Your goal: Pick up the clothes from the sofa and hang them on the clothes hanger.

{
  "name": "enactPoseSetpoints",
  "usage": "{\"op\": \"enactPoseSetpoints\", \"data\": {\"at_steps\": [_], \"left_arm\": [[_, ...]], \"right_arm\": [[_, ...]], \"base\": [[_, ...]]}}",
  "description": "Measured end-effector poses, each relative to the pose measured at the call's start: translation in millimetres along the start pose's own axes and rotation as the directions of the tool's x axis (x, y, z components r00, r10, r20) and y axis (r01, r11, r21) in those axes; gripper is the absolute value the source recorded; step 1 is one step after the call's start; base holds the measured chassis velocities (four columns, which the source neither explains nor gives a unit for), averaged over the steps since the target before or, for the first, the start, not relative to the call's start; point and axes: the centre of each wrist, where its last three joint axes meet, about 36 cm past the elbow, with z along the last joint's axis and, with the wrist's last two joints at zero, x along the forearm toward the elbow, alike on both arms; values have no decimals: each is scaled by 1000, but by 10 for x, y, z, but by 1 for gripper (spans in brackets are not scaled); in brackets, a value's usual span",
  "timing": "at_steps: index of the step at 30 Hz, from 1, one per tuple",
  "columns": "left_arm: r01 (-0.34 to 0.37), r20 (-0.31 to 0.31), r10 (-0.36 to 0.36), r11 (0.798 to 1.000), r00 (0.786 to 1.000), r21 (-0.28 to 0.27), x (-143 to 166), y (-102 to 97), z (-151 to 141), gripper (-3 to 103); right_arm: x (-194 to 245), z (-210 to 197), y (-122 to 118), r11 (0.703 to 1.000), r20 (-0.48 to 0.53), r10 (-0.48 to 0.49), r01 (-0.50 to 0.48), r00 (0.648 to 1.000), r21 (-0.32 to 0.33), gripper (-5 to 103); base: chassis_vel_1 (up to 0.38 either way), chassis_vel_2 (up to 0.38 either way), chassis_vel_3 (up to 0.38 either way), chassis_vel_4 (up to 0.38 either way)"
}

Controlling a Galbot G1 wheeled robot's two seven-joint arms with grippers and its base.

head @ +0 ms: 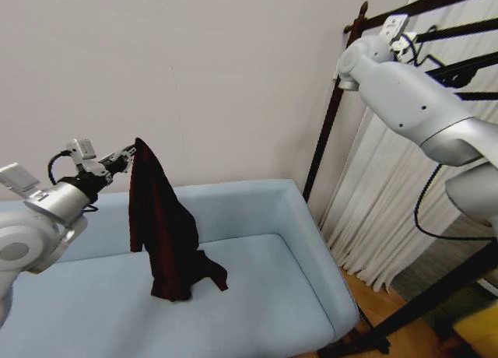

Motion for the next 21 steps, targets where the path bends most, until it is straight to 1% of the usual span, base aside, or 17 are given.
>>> {"op": "enactPoseSetpoints", "data": {"at_steps": [3,6,8,11,14,21], "left_arm": [[2,1,-2,1000,1000,-1,0,6,-7,0],[0,1,0,1000,1000,-1,4,-1,-4,0],[-1,0,1,1000,1000,-1,13,-7,2,0],[1,1,-1,1000,1000,-1,24,-8,3,0],[6,1,-6,1000,1000,-3,47,-6,7,0],[11,2,-11,1000,1000,-3,73,-20,16,0]], "right_arm": [[18,-1,-7,1000,25,-9,9,1000,-3,2],[53,27,-9,1000,74,-25,24,997,9,2],[101,44,-13,999,88,-41,40,995,16,2],[186,71,-17,998,89,-64,62,994,17,2],[331,166,-64,994,89,-111,109,990,22,2],[485,302,-125,988,82,-156,154,984,31,2]], "base": [[0,0,0,0],[0,0,0,0],[0,0,0,0],[0,0,0,0],[0,0,0,0],[0,0,0,0]]}}
